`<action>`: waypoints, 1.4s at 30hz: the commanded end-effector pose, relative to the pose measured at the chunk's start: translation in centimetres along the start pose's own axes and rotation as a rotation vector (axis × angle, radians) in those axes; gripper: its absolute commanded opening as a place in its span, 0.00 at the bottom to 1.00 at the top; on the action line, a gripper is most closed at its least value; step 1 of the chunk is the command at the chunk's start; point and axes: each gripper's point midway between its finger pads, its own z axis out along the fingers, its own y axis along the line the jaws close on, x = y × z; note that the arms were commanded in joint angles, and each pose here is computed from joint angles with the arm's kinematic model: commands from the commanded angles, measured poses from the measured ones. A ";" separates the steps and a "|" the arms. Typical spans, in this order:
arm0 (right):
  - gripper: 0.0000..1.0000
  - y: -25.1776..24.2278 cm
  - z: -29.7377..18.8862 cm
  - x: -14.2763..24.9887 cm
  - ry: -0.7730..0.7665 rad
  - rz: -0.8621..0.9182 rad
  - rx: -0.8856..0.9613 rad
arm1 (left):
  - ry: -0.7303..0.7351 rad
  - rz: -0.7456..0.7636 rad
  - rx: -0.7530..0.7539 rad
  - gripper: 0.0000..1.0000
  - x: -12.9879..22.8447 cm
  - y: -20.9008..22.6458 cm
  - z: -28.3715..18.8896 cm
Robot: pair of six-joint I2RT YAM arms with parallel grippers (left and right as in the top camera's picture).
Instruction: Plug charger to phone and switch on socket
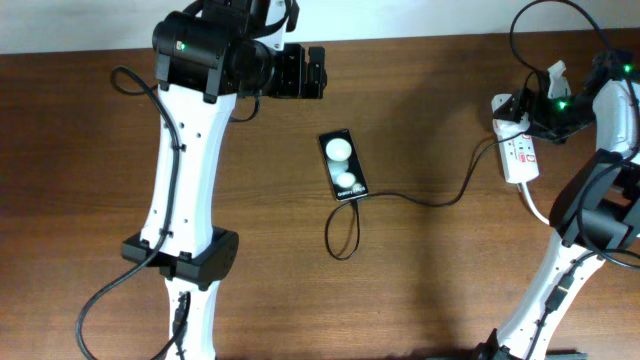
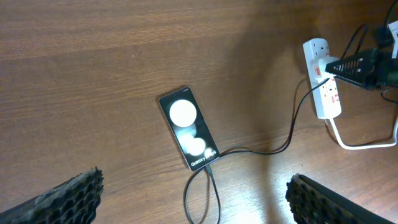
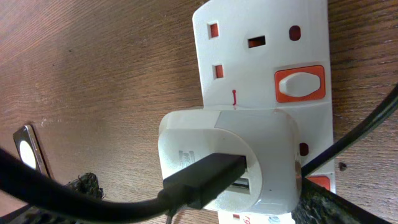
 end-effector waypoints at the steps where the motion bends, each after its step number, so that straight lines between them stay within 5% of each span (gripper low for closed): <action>1: 0.99 0.5 1.0 0.6 0.026 -0.014 -0.012 | -0.026 0.023 0.000 0.99 -0.2 -0.3 -1.0; 23: 0.99 3.2 3.6 3.0 0.120 -0.019 -0.065 | -0.026 0.023 0.000 0.99 -0.2 -0.3 -1.0; 28: 0.99 1.1 -3.8 2.7 0.100 0.048 0.127 | -0.026 0.023 0.000 0.99 -0.2 -0.3 -1.0; 32: 0.99 5.7 -12.8 3.2 -0.022 0.024 0.223 | -0.026 0.024 0.001 0.99 -0.2 -0.3 -1.0; 36: 0.99 14.4 -24.8 7.9 -0.240 -0.088 0.254 | -0.026 0.023 0.000 0.99 -0.2 -0.3 -1.0; 42: 0.99 15.4 -26.2 8.6 -0.274 -0.106 0.258 | -0.026 0.023 0.000 0.99 -0.2 -0.3 -1.0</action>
